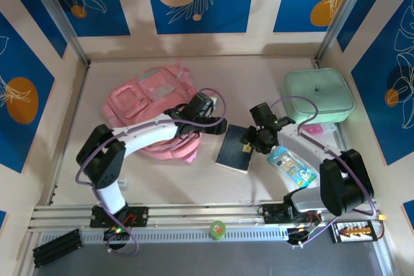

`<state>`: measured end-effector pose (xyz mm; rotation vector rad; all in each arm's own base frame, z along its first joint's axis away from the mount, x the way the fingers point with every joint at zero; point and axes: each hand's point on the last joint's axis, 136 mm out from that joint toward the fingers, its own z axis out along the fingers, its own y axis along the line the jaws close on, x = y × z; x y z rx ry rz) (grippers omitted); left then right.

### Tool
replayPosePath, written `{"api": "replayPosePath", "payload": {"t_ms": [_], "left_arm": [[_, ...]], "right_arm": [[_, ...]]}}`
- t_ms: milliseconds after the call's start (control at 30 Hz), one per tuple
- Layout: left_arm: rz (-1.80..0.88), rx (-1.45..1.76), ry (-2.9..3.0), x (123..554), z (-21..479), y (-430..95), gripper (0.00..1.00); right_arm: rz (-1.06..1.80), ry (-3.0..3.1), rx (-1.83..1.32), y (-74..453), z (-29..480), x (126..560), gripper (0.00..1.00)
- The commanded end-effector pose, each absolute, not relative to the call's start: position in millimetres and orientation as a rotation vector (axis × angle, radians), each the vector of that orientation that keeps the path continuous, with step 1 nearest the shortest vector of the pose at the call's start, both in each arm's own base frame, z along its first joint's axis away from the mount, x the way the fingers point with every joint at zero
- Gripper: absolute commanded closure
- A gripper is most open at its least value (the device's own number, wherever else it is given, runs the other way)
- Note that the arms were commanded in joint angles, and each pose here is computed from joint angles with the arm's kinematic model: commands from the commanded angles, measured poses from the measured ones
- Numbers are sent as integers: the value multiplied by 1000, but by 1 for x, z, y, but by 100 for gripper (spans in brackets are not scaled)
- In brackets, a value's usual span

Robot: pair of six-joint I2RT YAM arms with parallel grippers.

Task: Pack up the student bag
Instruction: Pick up the book at the center of the table.

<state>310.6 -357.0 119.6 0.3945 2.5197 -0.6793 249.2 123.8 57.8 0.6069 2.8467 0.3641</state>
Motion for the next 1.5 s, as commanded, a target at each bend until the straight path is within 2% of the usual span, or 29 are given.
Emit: {"api": "replayPosePath", "payload": {"t_ms": [0, 233, 433, 667, 900, 1233, 1467], "left_arm": [[-601, 388, 2555, 311, 115, -366, 32], [-608, 433, 2641, 301, 84, -382, 40], [-653, 411, 2707, 295, 68, -389, 47], [-699, 412, 2743, 290, 55, -395, 51], [-691, 399, 2793, 285, 43, -395, 51], [-754, 421, 2857, 272, 37, -400, 60], [-761, 413, 2889, 268, 28, -400, 57]], "right_arm": [[237, 2916, 651, 106, 43, 231, 49], [221, 2981, 640, 108, 31, 226, 68], [194, 3033, 649, 109, 19, 224, 78], [179, 3082, 679, 111, 8, 216, 80], [181, 3078, 682, 110, 8, 217, 81], [205, 3066, 713, 113, 9, 219, 81], [216, 3071, 712, 115, 9, 220, 81]]}}
